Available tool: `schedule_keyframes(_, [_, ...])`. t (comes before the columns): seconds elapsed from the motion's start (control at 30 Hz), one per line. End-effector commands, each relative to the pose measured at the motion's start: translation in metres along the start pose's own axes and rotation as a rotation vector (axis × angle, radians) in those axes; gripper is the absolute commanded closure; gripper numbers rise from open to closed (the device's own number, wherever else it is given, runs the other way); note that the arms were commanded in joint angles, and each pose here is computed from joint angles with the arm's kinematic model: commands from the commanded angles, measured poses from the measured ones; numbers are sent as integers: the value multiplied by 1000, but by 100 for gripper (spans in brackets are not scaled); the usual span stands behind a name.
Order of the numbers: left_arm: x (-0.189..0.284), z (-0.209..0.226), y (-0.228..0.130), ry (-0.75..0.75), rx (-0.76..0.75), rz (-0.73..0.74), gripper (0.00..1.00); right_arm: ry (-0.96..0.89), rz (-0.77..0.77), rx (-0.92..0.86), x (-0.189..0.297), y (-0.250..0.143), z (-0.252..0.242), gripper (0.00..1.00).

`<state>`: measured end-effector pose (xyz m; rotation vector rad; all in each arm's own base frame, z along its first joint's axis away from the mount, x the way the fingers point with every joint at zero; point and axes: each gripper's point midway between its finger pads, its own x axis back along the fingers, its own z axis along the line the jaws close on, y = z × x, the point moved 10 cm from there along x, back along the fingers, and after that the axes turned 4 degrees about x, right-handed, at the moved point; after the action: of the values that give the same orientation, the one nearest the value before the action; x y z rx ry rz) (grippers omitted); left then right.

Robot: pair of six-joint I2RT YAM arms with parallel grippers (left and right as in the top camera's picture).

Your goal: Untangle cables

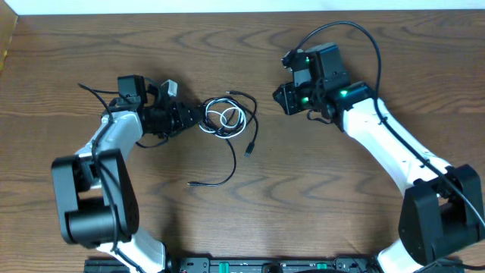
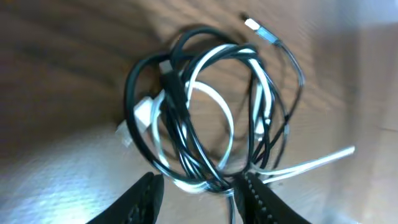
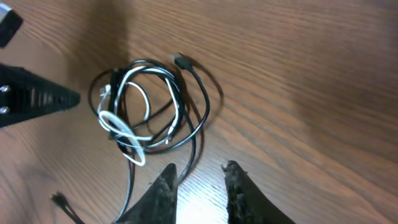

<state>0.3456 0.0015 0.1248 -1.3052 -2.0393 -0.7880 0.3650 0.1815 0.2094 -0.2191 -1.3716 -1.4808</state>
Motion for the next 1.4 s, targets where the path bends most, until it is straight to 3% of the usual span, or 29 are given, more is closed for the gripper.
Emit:
schedule_keyframes(0.0, [34,-18,11,232,-3,-172,59,9,-5,11,-5,1,1,78])
schedule_keyframes(0.13, [44,-41,4,325,-25,-250,62,13,-33,21,-12,4,-1,78])
schedule_keyframes(0.27, [27,-57,3,345,-32,-287,88,15,-40,4,-23,4,-5,78])
schedule_keyframes(0.3, [20,-59,2,343,-34,-278,90,16,-39,3,-26,3,-6,79])
schedule_keyframes(0.67, [-53,-40,-5,376,-52,-144,88,55,-73,56,-62,1,6,79])
schedule_keyframes(0.9, [-68,-16,-17,467,0,-40,87,108,-94,118,-97,-8,28,77])
schedule_keyframes(1.13, [-58,5,-22,578,-23,22,87,154,-54,163,-146,-37,46,67])
schedule_keyframes(1.37, [-45,22,-14,596,12,15,87,130,107,50,-161,-68,42,85])
